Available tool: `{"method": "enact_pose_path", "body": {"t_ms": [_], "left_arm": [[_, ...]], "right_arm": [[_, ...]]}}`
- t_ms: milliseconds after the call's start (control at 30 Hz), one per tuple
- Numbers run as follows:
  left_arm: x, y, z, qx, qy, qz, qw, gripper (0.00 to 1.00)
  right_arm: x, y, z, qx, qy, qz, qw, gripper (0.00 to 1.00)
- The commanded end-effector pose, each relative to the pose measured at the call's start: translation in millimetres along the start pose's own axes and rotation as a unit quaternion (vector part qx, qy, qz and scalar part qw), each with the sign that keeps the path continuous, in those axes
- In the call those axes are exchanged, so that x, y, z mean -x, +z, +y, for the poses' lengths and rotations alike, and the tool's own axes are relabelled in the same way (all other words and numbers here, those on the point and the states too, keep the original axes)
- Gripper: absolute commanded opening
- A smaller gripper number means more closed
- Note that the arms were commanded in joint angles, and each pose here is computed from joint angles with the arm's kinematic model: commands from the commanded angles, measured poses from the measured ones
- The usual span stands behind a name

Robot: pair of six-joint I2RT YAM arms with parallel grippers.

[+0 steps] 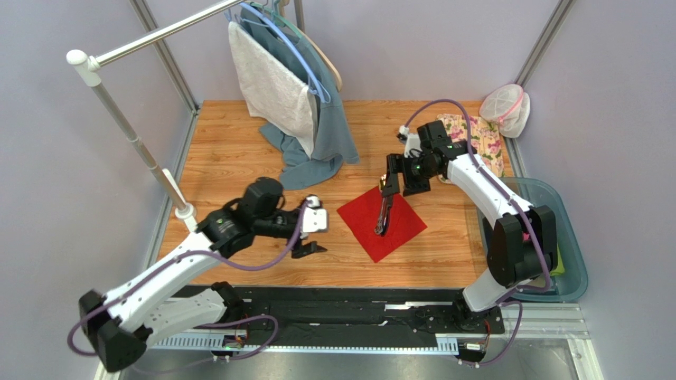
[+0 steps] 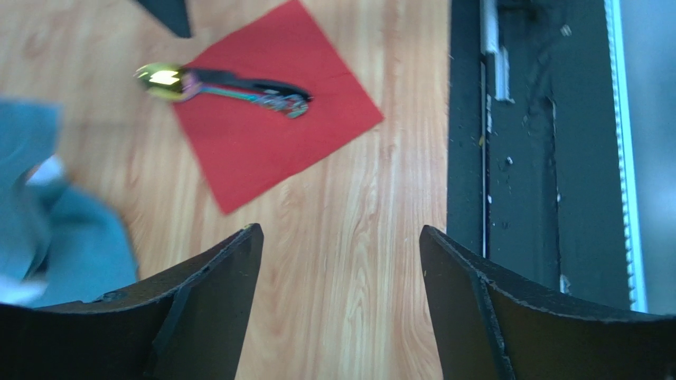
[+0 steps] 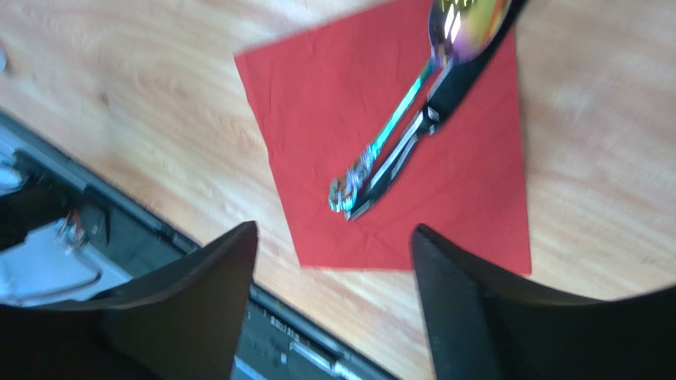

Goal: Place the utensils on the paper napkin and roll it up

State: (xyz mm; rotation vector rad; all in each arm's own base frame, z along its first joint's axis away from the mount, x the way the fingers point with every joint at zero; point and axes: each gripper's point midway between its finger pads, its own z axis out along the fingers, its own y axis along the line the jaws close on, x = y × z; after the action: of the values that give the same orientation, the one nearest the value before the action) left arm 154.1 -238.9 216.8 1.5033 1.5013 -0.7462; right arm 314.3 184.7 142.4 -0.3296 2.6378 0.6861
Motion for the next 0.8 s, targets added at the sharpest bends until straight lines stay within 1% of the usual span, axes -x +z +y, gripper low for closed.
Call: {"method": "enact_pose_path", "body": {"t_ms": [0, 33, 67, 100, 133, 200, 233, 267, 367, 467, 533, 600, 767], "left_arm": [[-5, 55, 0, -0.049, 0.147, 0.004, 0.988, 0.75], [-14, 73, -10, -0.078, 0.16, 0.016, 0.984, 0.72], [-13, 84, -9, -0.082, 0.176, 0.017, 0.981, 0.68], [-14, 93, -13, -0.096, 0.18, 0.018, 0.979, 0.59], [-17, 109, -18, -0.12, 0.173, 0.024, 0.977, 0.56], [-13, 125, -21, -0.14, 0.158, 0.016, 0.977, 0.47], [-18, 139, -21, -0.15, 0.15, 0.021, 0.977, 0.46], [-15, 146, -20, -0.155, 0.158, 0.01, 0.975, 0.45], [-22, 162, -24, -0.18, 0.18, 0.008, 0.967, 0.44], [-39, 177, -28, -0.202, 0.19, 0.013, 0.961, 0.43], [-52, 188, -27, -0.205, 0.181, 0.026, 0.962, 0.43], [-56, 195, -26, -0.207, 0.19, 0.028, 0.959, 0.42], [-61, 205, -28, -0.211, 0.199, 0.04, 0.956, 0.42]], "right_arm": [[-23, -12, 4, 0.12, -0.016, 0.045, 0.992, 0.78], [-28, -11, 2, 0.123, -0.016, 0.056, 0.991, 0.79], [-29, -11, 1, 0.125, -0.014, 0.062, 0.99, 0.8], [-33, -9, 6, 0.146, -0.009, 0.074, 0.986, 0.79], [-39, -10, 8, 0.156, -0.004, 0.088, 0.984, 0.78], [-45, -9, 11, 0.175, -0.008, 0.096, 0.98, 0.74], [-48, -6, 10, 0.177, -0.01, 0.1, 0.979, 0.73], [-51, -4, 8, 0.177, -0.007, 0.106, 0.978, 0.7], [-60, 3, 9, 0.191, 0.02, 0.13, 0.973, 0.67], [-63, 8, 11, 0.207, 0.029, 0.139, 0.968, 0.66], [-61, 9, 8, 0.198, 0.023, 0.139, 0.97, 0.66], [-60, 5, 5, 0.183, 0.016, 0.136, 0.974, 0.66], [-71, -3, 8, 0.184, 0.01, 0.136, 0.973, 0.66]]}}
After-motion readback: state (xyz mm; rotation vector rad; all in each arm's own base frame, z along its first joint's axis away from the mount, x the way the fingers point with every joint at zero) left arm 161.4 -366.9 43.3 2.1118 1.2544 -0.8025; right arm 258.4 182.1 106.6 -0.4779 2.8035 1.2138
